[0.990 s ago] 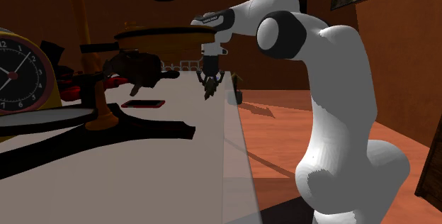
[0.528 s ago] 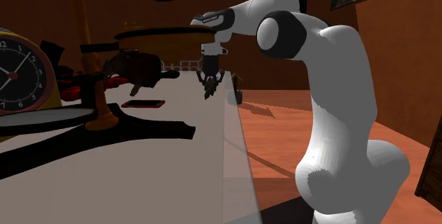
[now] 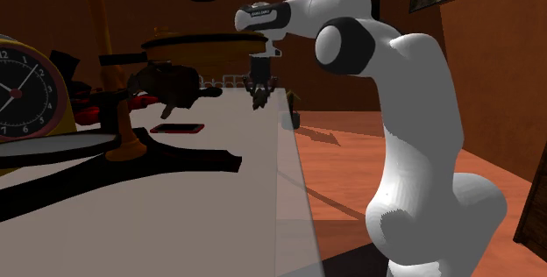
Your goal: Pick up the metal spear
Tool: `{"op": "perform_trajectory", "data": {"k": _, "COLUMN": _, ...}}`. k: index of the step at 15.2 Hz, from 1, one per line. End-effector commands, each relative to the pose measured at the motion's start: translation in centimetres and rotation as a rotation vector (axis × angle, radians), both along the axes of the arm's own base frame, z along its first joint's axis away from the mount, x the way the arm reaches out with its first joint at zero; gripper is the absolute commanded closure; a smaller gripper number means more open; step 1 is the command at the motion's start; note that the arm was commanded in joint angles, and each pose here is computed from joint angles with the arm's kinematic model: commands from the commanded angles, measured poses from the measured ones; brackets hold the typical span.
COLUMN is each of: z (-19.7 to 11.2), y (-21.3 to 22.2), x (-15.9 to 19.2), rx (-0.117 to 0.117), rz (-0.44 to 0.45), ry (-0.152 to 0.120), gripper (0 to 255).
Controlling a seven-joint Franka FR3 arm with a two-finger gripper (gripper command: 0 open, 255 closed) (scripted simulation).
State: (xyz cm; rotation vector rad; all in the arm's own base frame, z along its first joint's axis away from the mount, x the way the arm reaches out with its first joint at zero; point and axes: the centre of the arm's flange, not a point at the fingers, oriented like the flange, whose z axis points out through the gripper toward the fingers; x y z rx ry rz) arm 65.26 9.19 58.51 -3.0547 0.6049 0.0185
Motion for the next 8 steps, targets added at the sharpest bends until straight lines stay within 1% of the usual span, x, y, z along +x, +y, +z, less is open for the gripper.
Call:
{"op": "perform_trajectory", "data": {"k": 1, "z": 1.0, "y": 0.0, "x": 0.0, "rx": 0.000, "rz": 0.000, "ry": 0.000, "gripper": 255}}
{"op": "perform_trajectory", "data": {"k": 6, "z": 3.7, "y": 0.0, "x": 0.0, "rx": 0.000, "rz": 0.000, "ry": 0.000, "gripper": 255}}
{"op": "perform_trajectory", "data": {"k": 8, "z": 3.8, "y": 0.0, "x": 0.0, "rx": 0.000, "rz": 0.000, "ry": 0.000, "gripper": 255}}
